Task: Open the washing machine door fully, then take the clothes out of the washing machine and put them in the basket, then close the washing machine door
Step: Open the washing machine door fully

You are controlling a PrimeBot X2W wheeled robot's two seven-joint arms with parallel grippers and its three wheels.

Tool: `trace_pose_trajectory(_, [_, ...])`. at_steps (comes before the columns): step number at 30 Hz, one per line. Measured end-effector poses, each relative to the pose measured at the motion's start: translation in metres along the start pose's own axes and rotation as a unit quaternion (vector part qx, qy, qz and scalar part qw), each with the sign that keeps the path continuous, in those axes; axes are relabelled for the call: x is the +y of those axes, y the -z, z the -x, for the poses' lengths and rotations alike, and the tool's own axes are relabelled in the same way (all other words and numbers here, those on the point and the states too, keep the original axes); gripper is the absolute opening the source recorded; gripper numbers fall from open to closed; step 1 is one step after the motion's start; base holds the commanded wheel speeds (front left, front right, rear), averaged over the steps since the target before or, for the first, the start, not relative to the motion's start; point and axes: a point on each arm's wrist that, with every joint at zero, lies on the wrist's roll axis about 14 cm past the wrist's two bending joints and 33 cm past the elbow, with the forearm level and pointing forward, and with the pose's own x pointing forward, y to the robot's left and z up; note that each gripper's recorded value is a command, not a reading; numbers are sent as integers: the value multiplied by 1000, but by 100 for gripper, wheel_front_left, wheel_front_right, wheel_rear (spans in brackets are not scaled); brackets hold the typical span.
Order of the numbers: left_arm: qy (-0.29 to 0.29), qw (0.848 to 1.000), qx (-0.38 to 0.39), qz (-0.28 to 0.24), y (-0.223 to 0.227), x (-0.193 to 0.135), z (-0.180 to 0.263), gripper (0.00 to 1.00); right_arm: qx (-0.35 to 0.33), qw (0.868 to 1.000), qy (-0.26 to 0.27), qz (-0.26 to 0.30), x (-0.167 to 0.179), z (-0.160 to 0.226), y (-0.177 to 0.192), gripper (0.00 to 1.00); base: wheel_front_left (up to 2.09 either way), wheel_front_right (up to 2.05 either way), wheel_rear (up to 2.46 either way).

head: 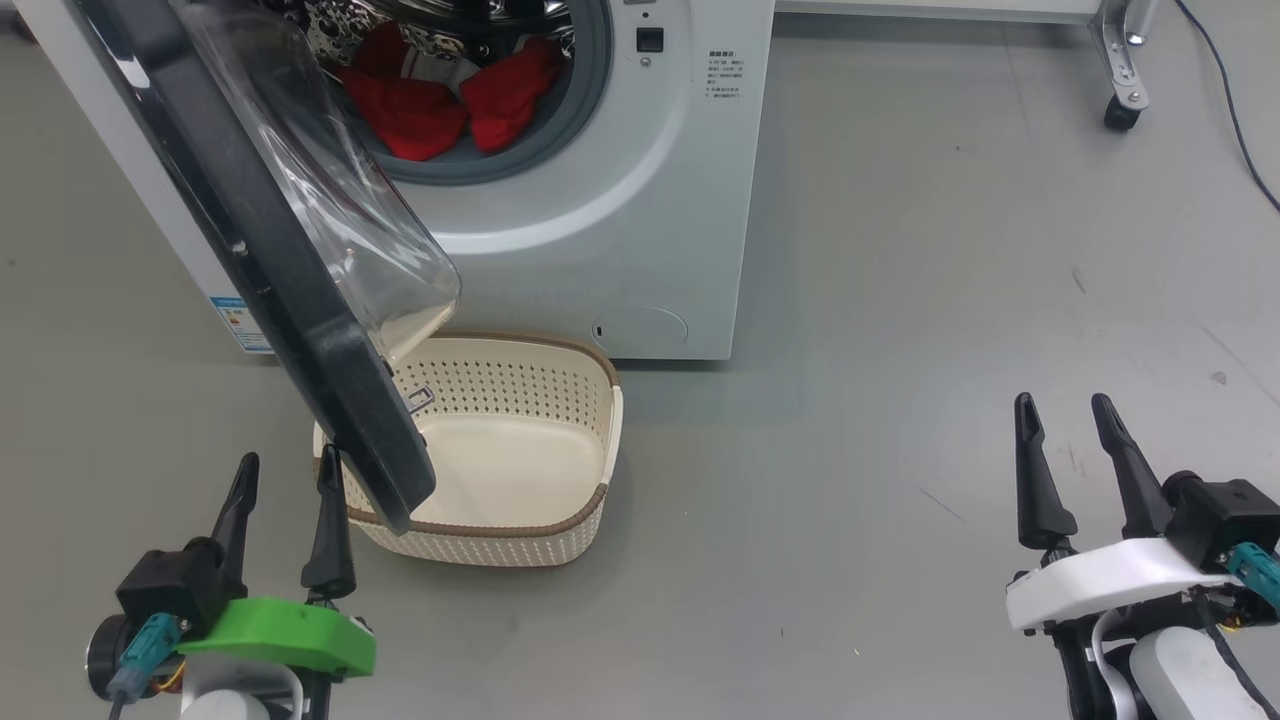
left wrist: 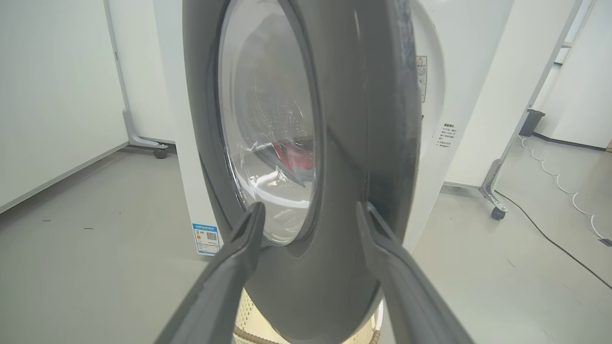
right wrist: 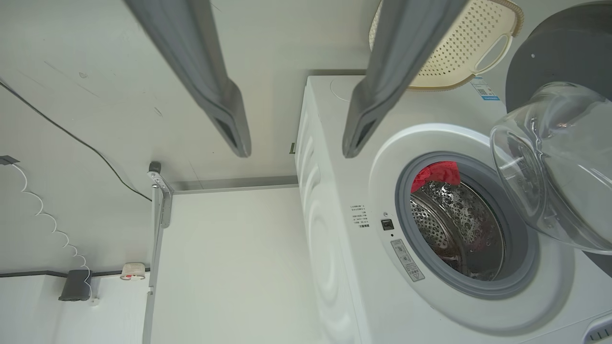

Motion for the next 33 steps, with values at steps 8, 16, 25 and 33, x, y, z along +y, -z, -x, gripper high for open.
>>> trace_pose_trajectory(8, [0, 1000, 3, -2, 2, 0, -1, 100, -9, 1000, 9, 1, -1, 4, -2, 100, 0, 0, 0])
trace_pose_trajectory(16, [3, 1000, 3, -1, 2, 0, 0, 100, -7, 1000, 9, 5, 1, 10, 2, 100, 0, 0, 0])
trace_pose_trajectory(25, [4, 1000, 4, -1, 2, -1, -1, 100, -10, 1000, 8, -1, 3, 13, 3, 100, 0, 0, 0])
trace_pose_trajectory(33, [4, 1000, 5, -1, 3, -1, -1, 100, -10, 1000, 12, -4, 2, 15, 5, 100, 0, 0, 0])
